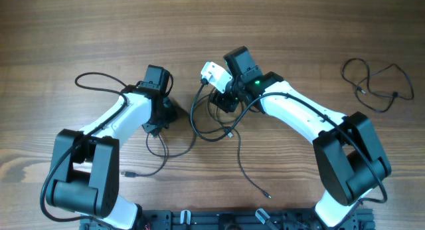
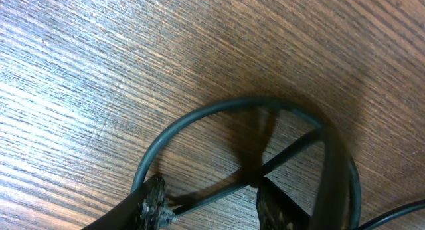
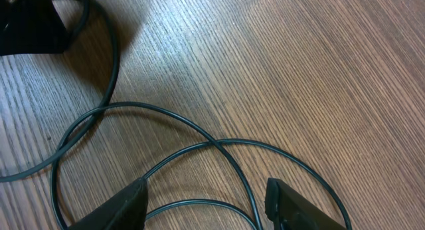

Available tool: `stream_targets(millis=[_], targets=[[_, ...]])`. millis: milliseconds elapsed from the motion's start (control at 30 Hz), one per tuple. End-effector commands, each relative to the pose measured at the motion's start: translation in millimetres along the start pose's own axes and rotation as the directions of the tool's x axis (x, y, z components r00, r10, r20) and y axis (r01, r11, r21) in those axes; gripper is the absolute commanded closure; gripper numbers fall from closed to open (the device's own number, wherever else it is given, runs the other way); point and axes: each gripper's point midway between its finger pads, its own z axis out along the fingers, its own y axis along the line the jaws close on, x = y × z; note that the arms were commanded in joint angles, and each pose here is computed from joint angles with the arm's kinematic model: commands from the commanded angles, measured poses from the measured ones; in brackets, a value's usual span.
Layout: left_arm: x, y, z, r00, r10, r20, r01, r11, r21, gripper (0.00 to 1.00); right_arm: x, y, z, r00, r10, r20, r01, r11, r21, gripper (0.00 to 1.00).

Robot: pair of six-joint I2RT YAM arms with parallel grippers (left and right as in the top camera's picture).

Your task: Untangle cables

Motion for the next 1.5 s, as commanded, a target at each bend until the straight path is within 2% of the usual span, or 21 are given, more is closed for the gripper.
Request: stream_targets(millis=[0, 133, 233, 433, 633, 700, 733, 767, 800, 833, 933, 1067, 1167, 1300, 1467], targets=[[9, 17, 14, 0.999, -0.013, -0.03, 0.011, 0.998, -0.062, 0.53, -2, 0, 1, 1.0, -0.027, 0.003, 0.027, 1.0, -0.005, 0.41], [9, 17, 14, 0.999, -0.013, -0.03, 0.011, 0.998, -0.062, 0.54, 11, 2, 17, 0.999, -0.013, -0.032, 0.013, 1.0, -0.024, 0.41], [9, 17, 14, 0.999, -0.013, -0.029, 0.011, 0.998, -0.062, 0.54, 19, 3, 27, 0.998, -0.01, -0.055, 0.009, 0.999, -0.035, 0.36], [9, 17, 14, 1.0, -0.013, -0.029, 0.011, 0.998, -0.061, 0.53, 25, 2, 40, 0.998, -0.007, -0.062, 0.005, 0.999, -0.039, 0.36], [9, 17, 14, 1.0, -0.013, -0.028, 0.011, 0.998, -0.061, 0.53, 32, 2, 48, 0.997, 0.0, -0.081, -0.004, 0.999, -0.042, 0.52], [9, 17, 14, 1.0, -0.012, -0.028, 0.01, 0.998, -0.062, 0.53, 32, 1, 48, 0.997, 0.007, -0.082, -0.01, 0.999, -0.035, 0.65], [9, 17, 14, 1.0, -0.012, -0.028, 0.011, 0.998, -0.061, 0.53, 32, 1, 48, 0.997, 0.007, -0.082, -0.01, 0.999, -0.033, 0.65], [9, 17, 14, 1.0, -0.012, -0.028, 0.011, 0.998, -0.061, 0.53, 33, -3, 48, 0.996, 0.006, -0.088, -0.008, 1.0, -0.014, 0.64], [9, 17, 14, 1.0, -0.013, -0.028, 0.011, 0.998, -0.061, 0.53, 35, -7, 47, 0.995, 0.007, -0.1, -0.006, 1.0, 0.008, 0.45], [9, 17, 14, 1.0, -0.013, -0.028, 0.011, 0.998, -0.061, 0.53, 36, -13, 47, 0.994, 0.005, -0.107, 0.0, 0.999, 0.041, 0.41], [9, 17, 14, 1.0, -0.012, -0.028, 0.011, 0.998, -0.061, 0.53, 35, -18, 47, 0.994, 0.003, -0.107, 0.005, 0.998, 0.07, 0.46], [9, 17, 14, 1.0, -0.013, -0.028, 0.011, 0.998, -0.061, 0.53, 36, -17, 47, 0.993, 0.053, -0.109, -0.045, 0.997, 0.068, 0.57], [9, 17, 14, 1.0, -0.013, -0.029, 0.011, 0.998, -0.061, 0.53, 39, -8, 47, 0.992, 0.058, -0.116, -0.056, 0.998, 0.023, 0.71], [9, 17, 14, 0.999, -0.013, -0.029, 0.011, 0.998, -0.062, 0.53, 39, -8, 47, 0.989, 0.095, -0.116, -0.092, 0.995, 0.028, 0.96], [9, 17, 14, 0.999, -0.012, -0.029, 0.01, 0.998, -0.062, 0.5, 36, -13, 44, 0.936, 0.339, -0.094, -0.333, 0.94, 0.077, 0.96]])
